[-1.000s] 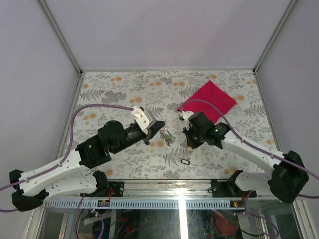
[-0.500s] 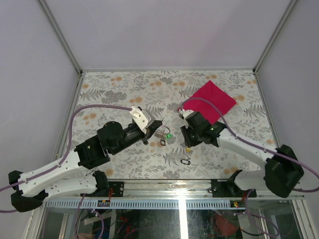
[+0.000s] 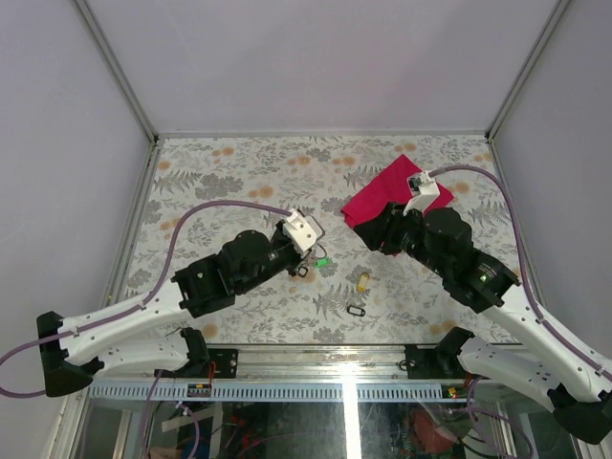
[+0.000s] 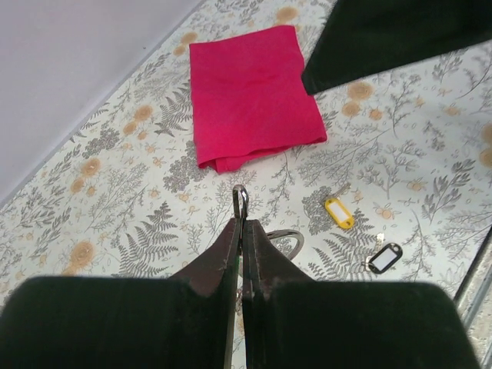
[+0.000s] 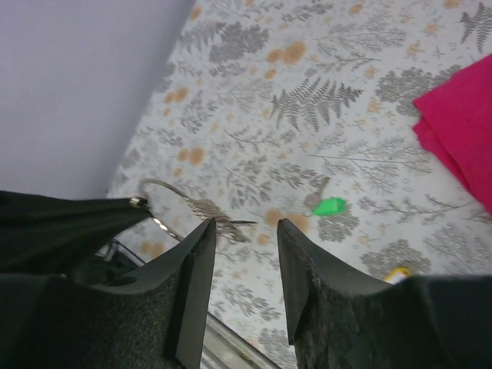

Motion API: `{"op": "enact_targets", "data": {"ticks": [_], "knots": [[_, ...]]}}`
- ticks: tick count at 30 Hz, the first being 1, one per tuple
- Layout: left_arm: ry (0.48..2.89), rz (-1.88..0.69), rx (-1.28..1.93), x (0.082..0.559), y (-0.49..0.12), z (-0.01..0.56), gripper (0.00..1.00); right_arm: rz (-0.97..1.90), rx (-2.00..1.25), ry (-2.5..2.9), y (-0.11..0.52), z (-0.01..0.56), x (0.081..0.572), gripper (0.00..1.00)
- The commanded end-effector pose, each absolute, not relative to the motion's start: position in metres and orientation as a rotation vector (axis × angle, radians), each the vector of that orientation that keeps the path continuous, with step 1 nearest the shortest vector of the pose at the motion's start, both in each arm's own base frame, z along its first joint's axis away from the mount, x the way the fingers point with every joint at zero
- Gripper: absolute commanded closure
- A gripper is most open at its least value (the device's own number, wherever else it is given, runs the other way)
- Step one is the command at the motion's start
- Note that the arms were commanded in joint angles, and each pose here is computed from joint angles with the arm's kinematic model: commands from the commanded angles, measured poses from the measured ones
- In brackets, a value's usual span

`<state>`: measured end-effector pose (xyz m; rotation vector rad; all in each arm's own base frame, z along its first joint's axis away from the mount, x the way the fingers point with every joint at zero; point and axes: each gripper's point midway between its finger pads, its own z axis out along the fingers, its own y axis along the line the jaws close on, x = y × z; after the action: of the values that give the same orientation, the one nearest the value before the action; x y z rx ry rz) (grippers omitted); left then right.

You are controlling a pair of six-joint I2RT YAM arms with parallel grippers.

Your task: Put the keys on the keyring

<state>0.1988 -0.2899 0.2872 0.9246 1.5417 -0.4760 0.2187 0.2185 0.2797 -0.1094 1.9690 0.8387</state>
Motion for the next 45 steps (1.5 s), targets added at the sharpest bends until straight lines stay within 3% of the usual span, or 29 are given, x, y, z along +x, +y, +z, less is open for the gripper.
{"op": "enact_targets", "data": {"ticks": [1,13,29,41,45], "knots": [[1.457,-0.445,0.901,0.209,-0.298,0.312,1.0,1.056,0.054,1.856,0.233,0.333,0.219,0.55],[1.462,-0.413,0.931,0.215,-0.307,0.306,1.0,1.216,0.122,1.901,0.254,0.347,0.214,0.54],[1.451,-0.411,0.952,0.216,-0.318,0.307,1.0,1.267,0.101,2.05,0.286,0.313,0.222,0.54],[1.454,-0.399,0.945,0.217,-0.317,0.306,1.0,1.257,0.097,2.108,0.292,0.295,0.223,0.62],[1.453,-0.394,0.939,0.218,-0.316,0.306,1.0,1.262,0.089,2.133,0.295,0.288,0.221,0.7]]}}
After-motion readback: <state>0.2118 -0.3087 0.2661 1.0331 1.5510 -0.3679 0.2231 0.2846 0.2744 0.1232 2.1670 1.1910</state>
